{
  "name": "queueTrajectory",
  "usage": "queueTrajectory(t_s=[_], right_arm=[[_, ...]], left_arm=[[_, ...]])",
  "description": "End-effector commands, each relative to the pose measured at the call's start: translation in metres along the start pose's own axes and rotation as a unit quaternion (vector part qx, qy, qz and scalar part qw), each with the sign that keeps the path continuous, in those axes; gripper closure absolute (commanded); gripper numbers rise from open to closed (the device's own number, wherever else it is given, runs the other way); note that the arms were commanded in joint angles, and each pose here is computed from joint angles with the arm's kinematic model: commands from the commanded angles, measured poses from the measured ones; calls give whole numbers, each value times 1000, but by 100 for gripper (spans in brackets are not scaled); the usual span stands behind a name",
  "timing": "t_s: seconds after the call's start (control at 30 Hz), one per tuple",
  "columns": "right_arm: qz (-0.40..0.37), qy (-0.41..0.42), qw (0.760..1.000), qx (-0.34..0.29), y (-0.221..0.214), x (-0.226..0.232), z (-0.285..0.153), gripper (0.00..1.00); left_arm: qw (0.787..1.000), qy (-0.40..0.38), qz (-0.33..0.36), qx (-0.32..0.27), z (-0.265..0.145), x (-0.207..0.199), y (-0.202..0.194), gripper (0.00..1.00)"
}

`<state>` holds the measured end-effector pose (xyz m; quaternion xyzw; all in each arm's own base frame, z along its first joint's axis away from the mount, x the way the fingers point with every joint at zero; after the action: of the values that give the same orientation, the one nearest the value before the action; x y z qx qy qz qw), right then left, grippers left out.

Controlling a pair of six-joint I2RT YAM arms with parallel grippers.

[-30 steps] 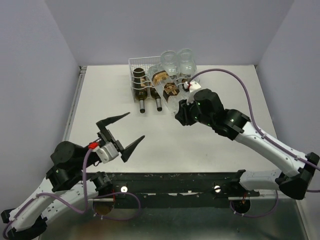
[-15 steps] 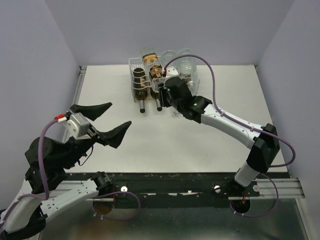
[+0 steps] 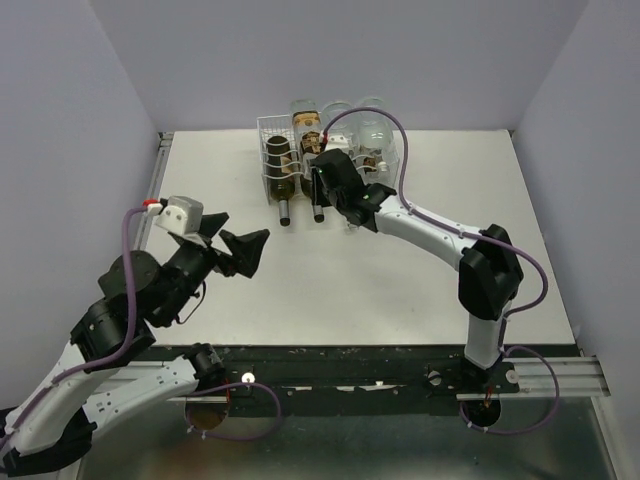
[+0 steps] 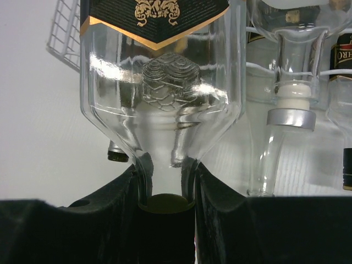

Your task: Put the wine bottle on the wine rack

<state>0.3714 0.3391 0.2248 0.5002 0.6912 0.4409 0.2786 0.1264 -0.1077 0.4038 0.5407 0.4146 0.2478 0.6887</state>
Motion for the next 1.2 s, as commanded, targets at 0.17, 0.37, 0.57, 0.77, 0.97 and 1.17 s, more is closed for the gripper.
queueTrajectory(t_s=[0.17,0.37,0.57,0.77,0.97,1.17], right_arm=[[68,17,994,-89,52,8,25,99],[75,18,994,-84,49,9,47,100],[70,10,994,-78,45,6,67,100],[74,4,995,-71,41,6,78,100],[87,2,995,-55,32,3,93,100],[107,7,994,-31,31,-5,95,99]], left_arm=[[988,130,7,83,25,22,-36,1],[977,184,33,99,29,32,-34,1],[974,199,53,97,30,35,-25,1],[973,203,56,96,30,37,-24,1],[973,201,59,99,31,37,-25,1],[971,206,58,110,27,40,-30,1]])
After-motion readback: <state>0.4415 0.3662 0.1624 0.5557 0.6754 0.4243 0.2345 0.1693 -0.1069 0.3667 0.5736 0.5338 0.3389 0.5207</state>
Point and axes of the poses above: each gripper's point midway between its finger pads, its own z axis out along the fingers, its own x axis along the line the jaws close on, y = z × x, the point moved 5 cm from there along -z, back along the fingers, and after that the axes turned 5 degrees about -z, right-handed, at the moved point
